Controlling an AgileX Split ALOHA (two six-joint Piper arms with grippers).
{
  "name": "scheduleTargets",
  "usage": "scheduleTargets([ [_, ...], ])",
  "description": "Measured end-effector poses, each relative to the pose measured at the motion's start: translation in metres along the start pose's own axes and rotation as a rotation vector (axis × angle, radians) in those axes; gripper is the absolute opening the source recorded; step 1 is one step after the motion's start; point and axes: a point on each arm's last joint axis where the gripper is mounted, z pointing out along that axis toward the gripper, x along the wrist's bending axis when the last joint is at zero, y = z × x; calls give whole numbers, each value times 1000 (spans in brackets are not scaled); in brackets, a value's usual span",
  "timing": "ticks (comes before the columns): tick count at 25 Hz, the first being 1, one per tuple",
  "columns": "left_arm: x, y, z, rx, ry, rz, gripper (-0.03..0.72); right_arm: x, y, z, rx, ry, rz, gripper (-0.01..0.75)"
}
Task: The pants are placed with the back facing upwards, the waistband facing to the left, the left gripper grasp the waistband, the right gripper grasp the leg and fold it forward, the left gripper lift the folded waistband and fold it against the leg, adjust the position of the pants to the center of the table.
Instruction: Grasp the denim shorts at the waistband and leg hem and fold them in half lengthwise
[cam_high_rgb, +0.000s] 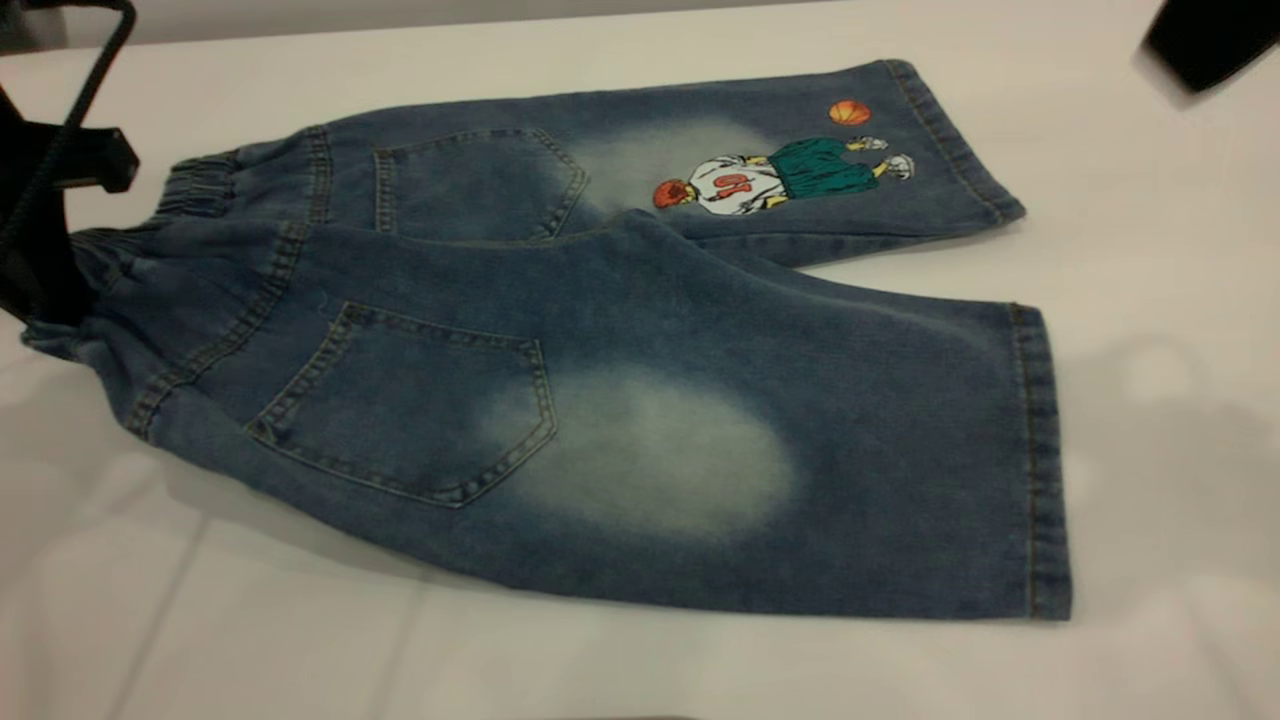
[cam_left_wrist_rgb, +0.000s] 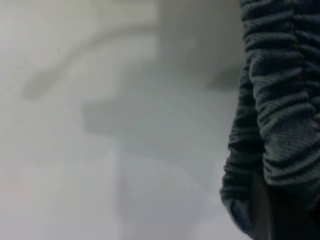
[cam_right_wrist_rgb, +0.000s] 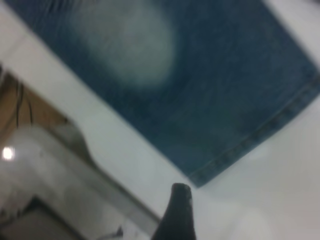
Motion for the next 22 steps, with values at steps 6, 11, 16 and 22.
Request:
scheduleTargets([
  [6,0,1,-1,-4,0,2,48,21,-3,37,129,-9,-8,592],
  [11,0,2,-1,-5,-1,3,48,18,-24,64,92,-54,53,592],
  [16,0,2,-1,-6,-3,1,48,13,-51,86,78,-88,102,592],
  [22,-1,2,-1,-5,-4,-2,48,4,-68,117,125,-103,141,592],
])
